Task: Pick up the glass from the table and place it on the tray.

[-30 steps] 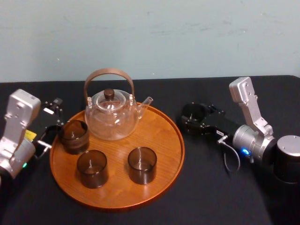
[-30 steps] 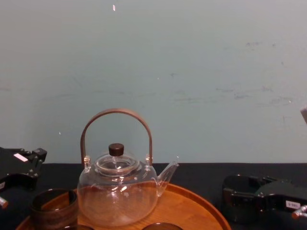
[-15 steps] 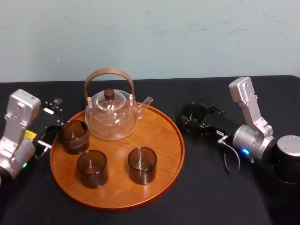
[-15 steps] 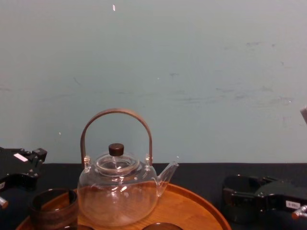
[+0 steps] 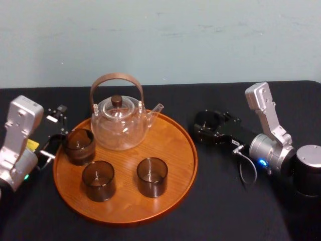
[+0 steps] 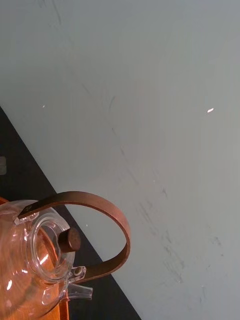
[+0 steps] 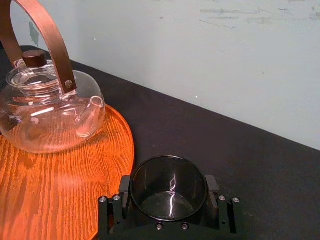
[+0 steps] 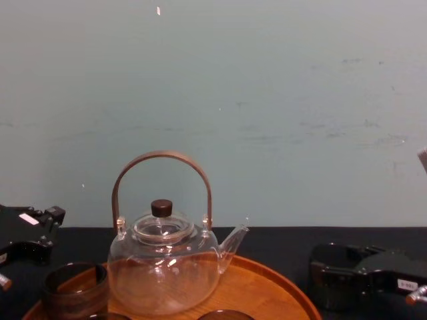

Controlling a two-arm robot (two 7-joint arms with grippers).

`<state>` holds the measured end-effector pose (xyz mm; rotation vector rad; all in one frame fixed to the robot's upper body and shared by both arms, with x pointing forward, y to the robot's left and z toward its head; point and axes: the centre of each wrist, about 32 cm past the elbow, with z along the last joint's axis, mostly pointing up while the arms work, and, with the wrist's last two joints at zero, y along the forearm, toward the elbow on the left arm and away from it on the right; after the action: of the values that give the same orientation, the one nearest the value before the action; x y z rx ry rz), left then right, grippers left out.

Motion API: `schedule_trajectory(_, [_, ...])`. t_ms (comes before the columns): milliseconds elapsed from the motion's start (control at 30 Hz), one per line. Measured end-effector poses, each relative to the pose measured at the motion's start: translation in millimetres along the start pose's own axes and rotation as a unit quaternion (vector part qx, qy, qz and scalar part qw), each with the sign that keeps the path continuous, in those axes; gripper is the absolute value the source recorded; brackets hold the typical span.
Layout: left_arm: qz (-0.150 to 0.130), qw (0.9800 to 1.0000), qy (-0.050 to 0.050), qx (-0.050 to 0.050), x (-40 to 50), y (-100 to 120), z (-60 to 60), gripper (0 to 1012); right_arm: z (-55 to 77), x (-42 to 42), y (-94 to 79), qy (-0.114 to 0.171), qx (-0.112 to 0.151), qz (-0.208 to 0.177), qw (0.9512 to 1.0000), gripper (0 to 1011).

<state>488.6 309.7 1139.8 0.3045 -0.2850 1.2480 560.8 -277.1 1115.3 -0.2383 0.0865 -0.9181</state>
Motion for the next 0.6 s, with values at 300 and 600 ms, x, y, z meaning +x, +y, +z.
schedule_trajectory(300, [0.0,1.0,0.0,0.0,0.0,0.0,0.0,0,0.0,0.0,0.0,0.0,0.0,0.0,1.0,902])
schedule_trajectory(600, [0.0,1.0,0.0,0.0,0.0,0.0,0.0,0,0.0,0.0,0.0,0.0,0.0,0.0,1.0,902])
